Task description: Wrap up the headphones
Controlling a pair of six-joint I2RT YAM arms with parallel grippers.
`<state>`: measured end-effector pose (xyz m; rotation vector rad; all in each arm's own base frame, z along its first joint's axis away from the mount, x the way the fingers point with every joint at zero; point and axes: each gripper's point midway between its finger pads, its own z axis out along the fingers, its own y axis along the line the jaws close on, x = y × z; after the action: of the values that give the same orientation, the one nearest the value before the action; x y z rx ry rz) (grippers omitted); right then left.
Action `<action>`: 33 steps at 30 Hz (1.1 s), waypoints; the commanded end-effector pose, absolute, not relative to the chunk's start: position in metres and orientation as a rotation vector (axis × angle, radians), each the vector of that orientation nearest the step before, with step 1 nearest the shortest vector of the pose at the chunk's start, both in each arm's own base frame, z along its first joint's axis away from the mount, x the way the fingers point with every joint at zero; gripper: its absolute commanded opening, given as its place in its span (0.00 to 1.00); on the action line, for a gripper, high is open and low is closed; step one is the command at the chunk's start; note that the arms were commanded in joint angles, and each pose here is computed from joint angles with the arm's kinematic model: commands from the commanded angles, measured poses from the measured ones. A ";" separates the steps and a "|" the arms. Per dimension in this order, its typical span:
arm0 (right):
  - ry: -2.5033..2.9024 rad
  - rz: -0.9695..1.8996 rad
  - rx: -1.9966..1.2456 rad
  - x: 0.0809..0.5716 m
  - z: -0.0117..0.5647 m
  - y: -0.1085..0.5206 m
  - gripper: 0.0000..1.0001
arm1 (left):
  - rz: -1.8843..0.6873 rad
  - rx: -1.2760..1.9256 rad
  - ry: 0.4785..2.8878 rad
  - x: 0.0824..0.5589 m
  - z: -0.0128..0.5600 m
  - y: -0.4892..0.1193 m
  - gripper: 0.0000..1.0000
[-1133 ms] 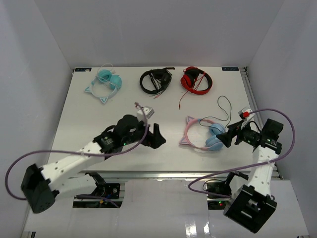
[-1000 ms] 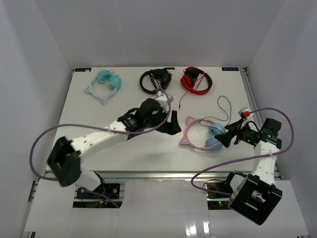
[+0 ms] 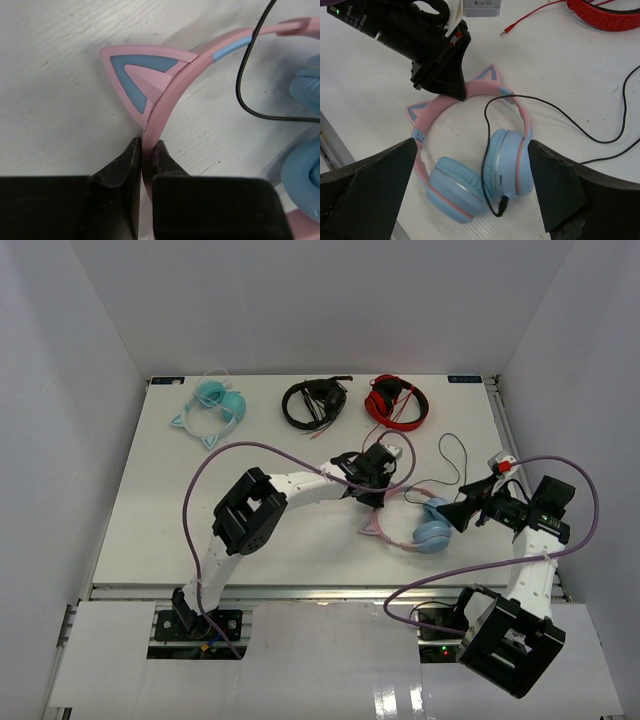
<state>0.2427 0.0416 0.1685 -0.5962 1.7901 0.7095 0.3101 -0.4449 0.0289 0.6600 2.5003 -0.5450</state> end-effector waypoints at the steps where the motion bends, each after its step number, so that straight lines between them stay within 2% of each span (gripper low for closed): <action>1: 1.609 0.662 -0.824 0.222 0.190 0.059 0.97 | -0.431 0.588 2.489 0.307 0.062 -0.400 0.00; 5: 1.498 0.495 -1.037 0.217 0.211 0.060 0.90 | -0.419 0.506 2.447 0.304 0.100 -0.346 0.00; 8: 1.410 0.436 -1.169 0.213 0.221 0.066 0.90 | -0.409 0.445 2.402 0.301 0.132 -0.300 0.00; 13: 1.314 0.539 -1.263 0.216 0.229 0.093 0.90 | -0.406 0.462 2.337 0.278 0.164 -0.247 0.00; 16: 1.279 0.618 -1.323 0.216 0.225 0.120 0.90 | -0.461 0.473 2.271 0.263 0.194 -0.236 0.00; 20: 1.277 0.604 -1.253 0.244 0.225 0.151 0.90 | -0.514 0.460 2.239 0.245 0.223 -0.225 0.00; 26: 1.329 0.785 -1.192 0.265 0.224 0.187 0.90 | -0.606 0.399 2.182 0.230 0.277 -0.221 0.00; 33: 1.122 0.857 -1.428 0.252 0.196 0.226 0.90 | -0.752 0.358 2.103 0.222 0.340 -0.232 0.00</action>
<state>0.2557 0.2013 0.1816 -1.3038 1.3422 0.8480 0.2326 -0.2182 0.2716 0.4094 2.2403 -0.5517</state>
